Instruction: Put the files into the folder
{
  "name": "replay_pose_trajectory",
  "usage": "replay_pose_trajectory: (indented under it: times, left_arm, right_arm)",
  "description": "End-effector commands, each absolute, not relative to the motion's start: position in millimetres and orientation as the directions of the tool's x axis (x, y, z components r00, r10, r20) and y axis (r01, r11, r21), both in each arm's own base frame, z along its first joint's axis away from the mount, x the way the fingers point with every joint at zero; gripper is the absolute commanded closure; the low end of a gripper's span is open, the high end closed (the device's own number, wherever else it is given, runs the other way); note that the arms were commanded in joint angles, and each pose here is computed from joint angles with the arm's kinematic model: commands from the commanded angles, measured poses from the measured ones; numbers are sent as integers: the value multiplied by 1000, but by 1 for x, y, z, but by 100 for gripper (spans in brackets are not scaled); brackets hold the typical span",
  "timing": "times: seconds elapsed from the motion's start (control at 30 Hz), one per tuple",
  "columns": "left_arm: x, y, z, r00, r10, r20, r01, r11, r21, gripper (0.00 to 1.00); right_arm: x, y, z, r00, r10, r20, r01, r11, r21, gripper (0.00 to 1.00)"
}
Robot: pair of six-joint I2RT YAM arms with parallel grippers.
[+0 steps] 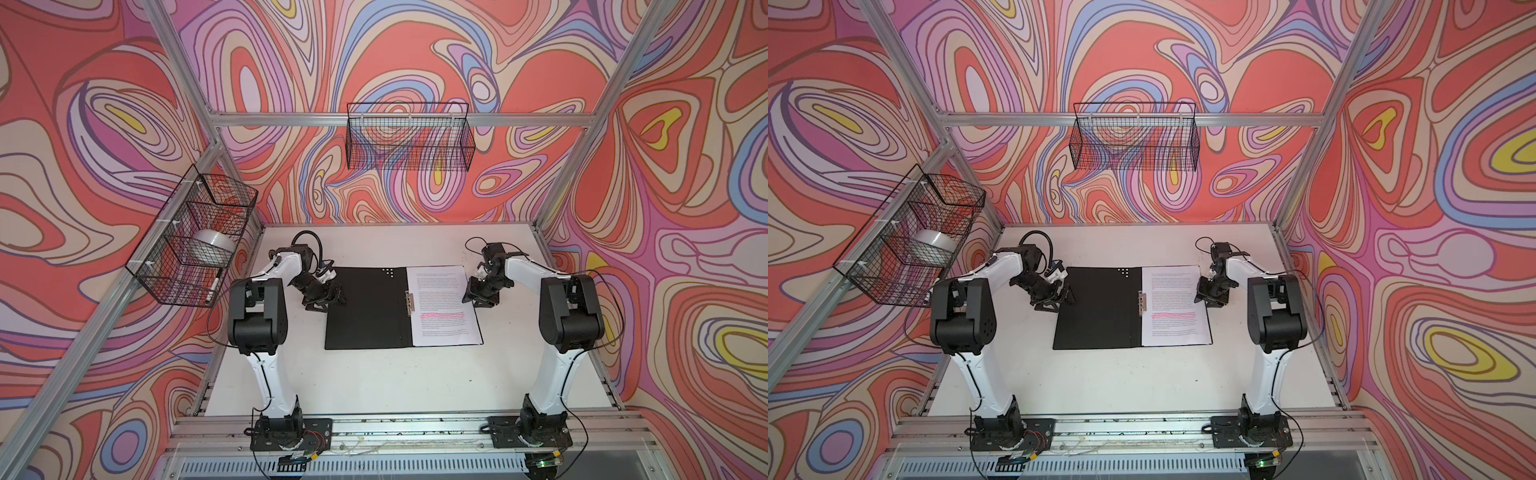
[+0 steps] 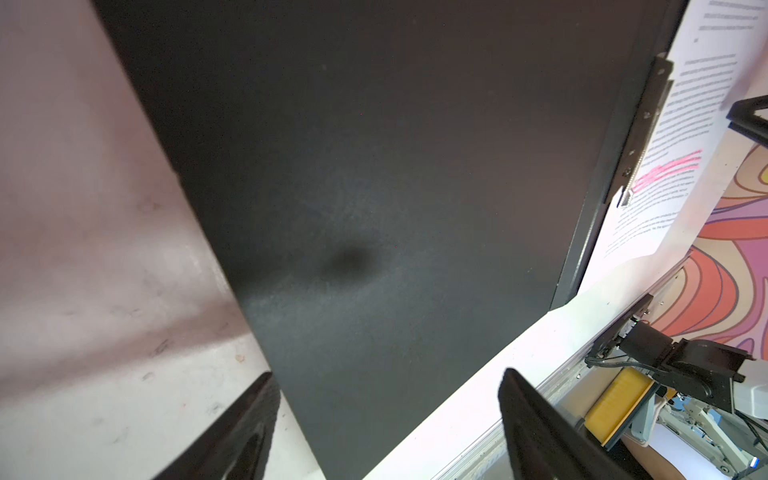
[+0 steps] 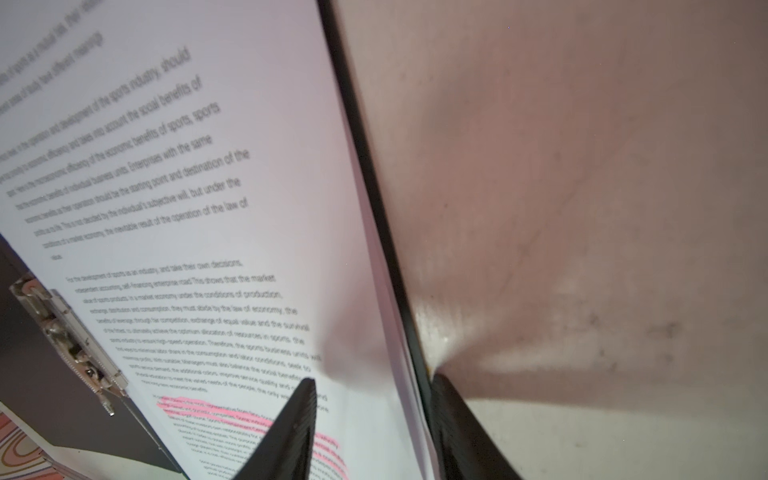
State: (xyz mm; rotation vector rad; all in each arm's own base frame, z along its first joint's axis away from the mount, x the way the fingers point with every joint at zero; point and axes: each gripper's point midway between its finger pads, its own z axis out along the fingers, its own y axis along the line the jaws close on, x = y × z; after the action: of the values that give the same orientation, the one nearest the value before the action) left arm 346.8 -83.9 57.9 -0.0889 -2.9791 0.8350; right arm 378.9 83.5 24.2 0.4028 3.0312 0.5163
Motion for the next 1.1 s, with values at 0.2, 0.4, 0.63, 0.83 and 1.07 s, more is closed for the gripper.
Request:
replay_pose_trajectory:
  times: [0.2, 0.4, 0.63, 0.83, 1.07]
  left_arm:
    - [337, -134, 93, -993, 118, -1, 81, 674, -735, 18]
    - [336, -137, 103, -992, 124, -19, 95, 649, -755, 18]
    - [336, -140, 114, -991, 124, -43, 112, 627, -771, 18]
    - [337, -142, 124, -990, 124, -61, 125, 607, -785, 18]
    - [336, -146, 135, -989, 124, -79, 137, 583, -801, 18]
  right_arm:
    - [351, 110, -2, -965, 212, 153, 256, 888, 381, 54]
    - [351, 111, -2, -965, 211, 155, 255, 888, 384, 54]
    - [350, 112, -2, -965, 208, 158, 254, 886, 387, 54]
    - [352, 113, 0, -967, 205, 153, 250, 886, 392, 54]
    - [352, 113, 1, -967, 204, 153, 249, 884, 396, 55]
